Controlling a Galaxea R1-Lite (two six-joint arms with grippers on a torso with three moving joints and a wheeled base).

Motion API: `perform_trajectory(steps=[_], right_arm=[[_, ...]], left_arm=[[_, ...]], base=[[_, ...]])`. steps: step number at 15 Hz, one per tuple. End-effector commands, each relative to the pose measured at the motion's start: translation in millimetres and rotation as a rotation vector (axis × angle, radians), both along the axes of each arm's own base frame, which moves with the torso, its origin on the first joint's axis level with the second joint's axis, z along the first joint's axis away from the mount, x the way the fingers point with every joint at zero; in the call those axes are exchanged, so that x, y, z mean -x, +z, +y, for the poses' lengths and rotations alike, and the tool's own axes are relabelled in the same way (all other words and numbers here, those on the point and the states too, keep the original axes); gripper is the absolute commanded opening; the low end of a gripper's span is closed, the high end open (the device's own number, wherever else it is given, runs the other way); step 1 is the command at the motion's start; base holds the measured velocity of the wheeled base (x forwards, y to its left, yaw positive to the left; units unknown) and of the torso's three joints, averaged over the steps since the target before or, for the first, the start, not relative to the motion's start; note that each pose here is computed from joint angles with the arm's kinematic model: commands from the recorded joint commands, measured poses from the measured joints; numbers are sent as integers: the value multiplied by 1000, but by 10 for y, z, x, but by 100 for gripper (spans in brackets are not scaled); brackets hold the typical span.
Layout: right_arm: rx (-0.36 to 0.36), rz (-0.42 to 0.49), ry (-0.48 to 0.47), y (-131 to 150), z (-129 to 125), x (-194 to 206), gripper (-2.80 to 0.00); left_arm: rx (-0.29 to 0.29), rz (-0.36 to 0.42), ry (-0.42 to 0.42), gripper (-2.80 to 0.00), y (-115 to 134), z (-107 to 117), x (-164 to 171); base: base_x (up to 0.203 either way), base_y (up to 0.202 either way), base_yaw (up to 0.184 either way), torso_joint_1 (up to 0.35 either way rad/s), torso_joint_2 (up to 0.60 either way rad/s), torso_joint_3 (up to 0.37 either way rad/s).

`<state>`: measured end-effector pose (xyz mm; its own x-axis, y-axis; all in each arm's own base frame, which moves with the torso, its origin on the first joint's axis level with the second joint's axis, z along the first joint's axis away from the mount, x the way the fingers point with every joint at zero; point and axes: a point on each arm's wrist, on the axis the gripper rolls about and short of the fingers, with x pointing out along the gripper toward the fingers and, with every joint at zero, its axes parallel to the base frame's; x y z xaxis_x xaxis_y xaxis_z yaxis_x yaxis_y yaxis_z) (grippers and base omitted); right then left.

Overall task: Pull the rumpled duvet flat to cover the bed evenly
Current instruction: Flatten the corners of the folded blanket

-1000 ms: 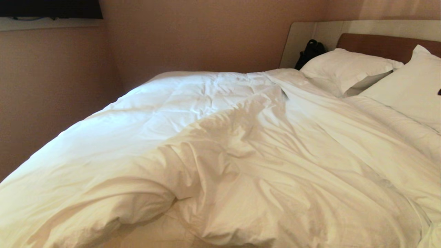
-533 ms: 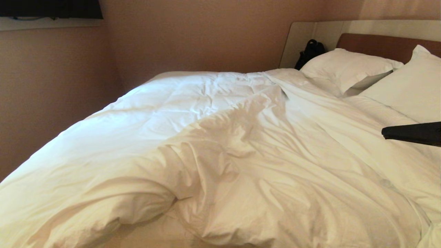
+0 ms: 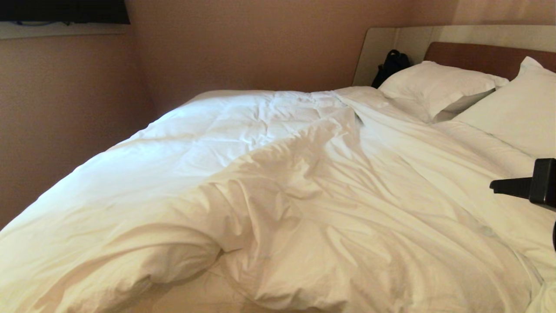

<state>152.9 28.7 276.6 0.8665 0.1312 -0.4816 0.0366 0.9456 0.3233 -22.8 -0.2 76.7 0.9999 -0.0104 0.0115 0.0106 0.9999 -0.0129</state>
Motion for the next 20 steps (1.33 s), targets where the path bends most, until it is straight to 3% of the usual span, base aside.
perform_trajectory(steps=[1,10,13,20], right_arm=[[66,-13,-175,-26,-38,-37,-280],[59,-76,-154,30,-38,-49,-280],[79,-58,-174,-43,-36,-323,-280],[123,54,-245,-296,-296,-877,-280]], left_arm=[[1,1,0,-280,1,0,-1],[1,1,0,-280,1,0,-1],[1,1,0,-280,-1,0,0],[1,0,0,-280,1,0,-1]], base=[[0,0,0,0,0,0],[0,0,0,0,0,0],[0,0,0,0,0,0],[0,0,0,0,0,0]])
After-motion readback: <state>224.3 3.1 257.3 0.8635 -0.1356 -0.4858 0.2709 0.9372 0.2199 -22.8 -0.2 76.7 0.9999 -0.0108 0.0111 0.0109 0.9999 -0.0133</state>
